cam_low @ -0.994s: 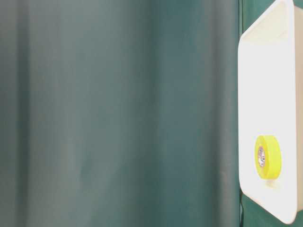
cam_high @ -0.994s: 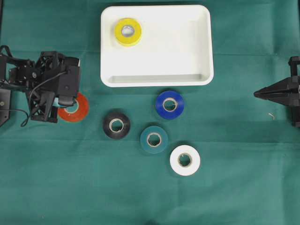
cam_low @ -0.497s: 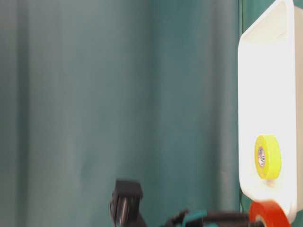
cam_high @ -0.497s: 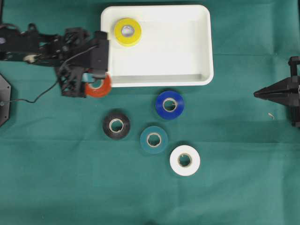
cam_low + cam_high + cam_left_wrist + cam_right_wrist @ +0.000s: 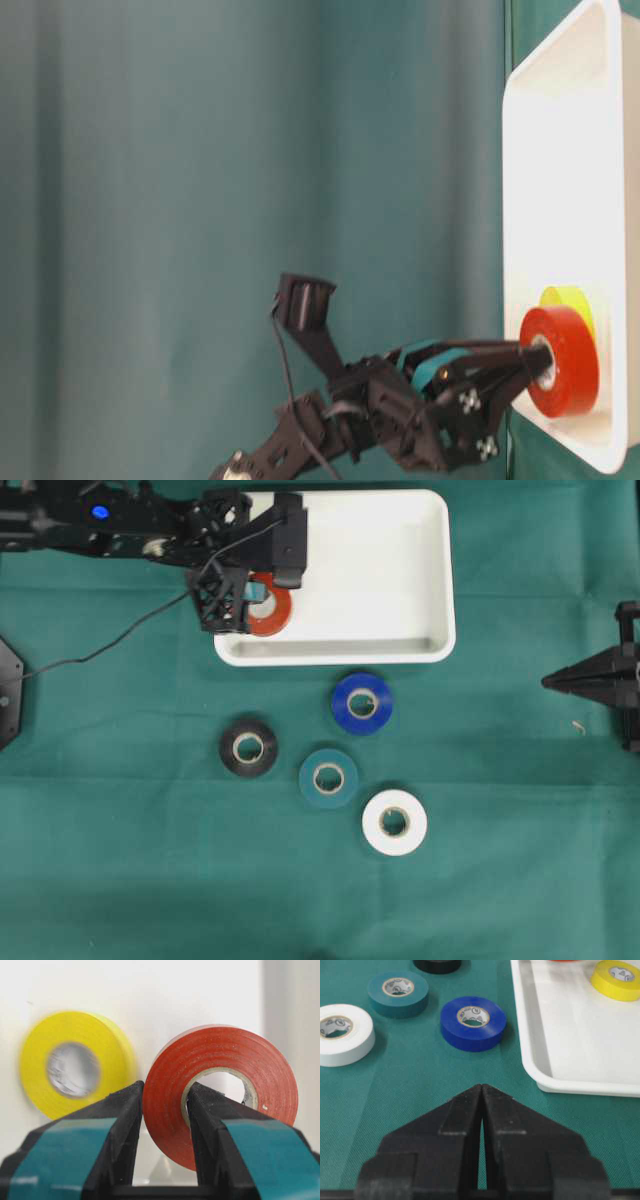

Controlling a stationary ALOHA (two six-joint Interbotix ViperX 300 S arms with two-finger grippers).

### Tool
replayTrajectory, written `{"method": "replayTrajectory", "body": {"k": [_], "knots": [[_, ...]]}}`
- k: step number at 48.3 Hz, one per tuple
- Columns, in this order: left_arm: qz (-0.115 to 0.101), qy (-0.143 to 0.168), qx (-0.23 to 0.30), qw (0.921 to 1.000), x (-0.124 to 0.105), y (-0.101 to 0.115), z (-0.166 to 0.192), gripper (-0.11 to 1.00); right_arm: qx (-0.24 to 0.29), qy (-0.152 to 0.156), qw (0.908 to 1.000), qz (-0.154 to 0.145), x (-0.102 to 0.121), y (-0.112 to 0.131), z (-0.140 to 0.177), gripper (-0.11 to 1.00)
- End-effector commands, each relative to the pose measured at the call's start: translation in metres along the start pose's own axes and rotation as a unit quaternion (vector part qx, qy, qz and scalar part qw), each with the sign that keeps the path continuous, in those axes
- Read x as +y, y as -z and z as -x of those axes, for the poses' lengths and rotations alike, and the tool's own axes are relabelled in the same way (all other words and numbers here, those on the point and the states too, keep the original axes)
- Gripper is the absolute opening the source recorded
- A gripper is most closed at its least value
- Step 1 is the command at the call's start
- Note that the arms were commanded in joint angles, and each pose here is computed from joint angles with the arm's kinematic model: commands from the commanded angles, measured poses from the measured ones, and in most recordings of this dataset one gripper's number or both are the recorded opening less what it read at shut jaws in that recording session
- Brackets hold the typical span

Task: Put the tape into the white case with the left arm.
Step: 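Lift the red roll and carry it into the white tray, then release the red roll beside the yellow one and withdraw left gripper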

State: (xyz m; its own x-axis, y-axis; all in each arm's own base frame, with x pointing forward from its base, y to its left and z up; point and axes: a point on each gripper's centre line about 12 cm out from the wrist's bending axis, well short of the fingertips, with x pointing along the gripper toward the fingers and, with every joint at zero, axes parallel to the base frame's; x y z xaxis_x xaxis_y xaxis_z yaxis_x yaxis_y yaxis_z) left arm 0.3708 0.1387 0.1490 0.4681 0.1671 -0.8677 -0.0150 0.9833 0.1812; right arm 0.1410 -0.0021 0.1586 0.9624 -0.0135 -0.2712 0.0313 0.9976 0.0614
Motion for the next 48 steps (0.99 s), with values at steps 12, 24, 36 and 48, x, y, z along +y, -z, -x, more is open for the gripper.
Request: {"method": "replayTrajectory", "body": {"k": [12, 24, 36, 48], "knots": [[0.009, -0.013, -0.017, 0.9997, 0.015, -0.014, -0.001, 0.25, -0.005, 0.000, 1.0000, -0.001, 0.000, -0.004, -0.001, -0.09], [0.015, -0.009, -0.010, 0.9998, 0.013, -0.008, -0.003, 0.25, -0.005, 0.000, 1.0000, -0.001, 0.000, -0.004, -0.001, -0.09], [0.015, -0.008, -0.007, 0.9998, 0.011, -0.006, -0.004, 0.25, -0.005, 0.000, 1.0000, 0.000, 0.000, -0.005, -0.001, -0.09], [0.014, -0.006, -0.006, 0.9999, 0.008, -0.002, 0.000, 0.74, -0.005, 0.000, 1.0000, 0.000, 0.000, -0.004, -0.001, -0.09]]}}
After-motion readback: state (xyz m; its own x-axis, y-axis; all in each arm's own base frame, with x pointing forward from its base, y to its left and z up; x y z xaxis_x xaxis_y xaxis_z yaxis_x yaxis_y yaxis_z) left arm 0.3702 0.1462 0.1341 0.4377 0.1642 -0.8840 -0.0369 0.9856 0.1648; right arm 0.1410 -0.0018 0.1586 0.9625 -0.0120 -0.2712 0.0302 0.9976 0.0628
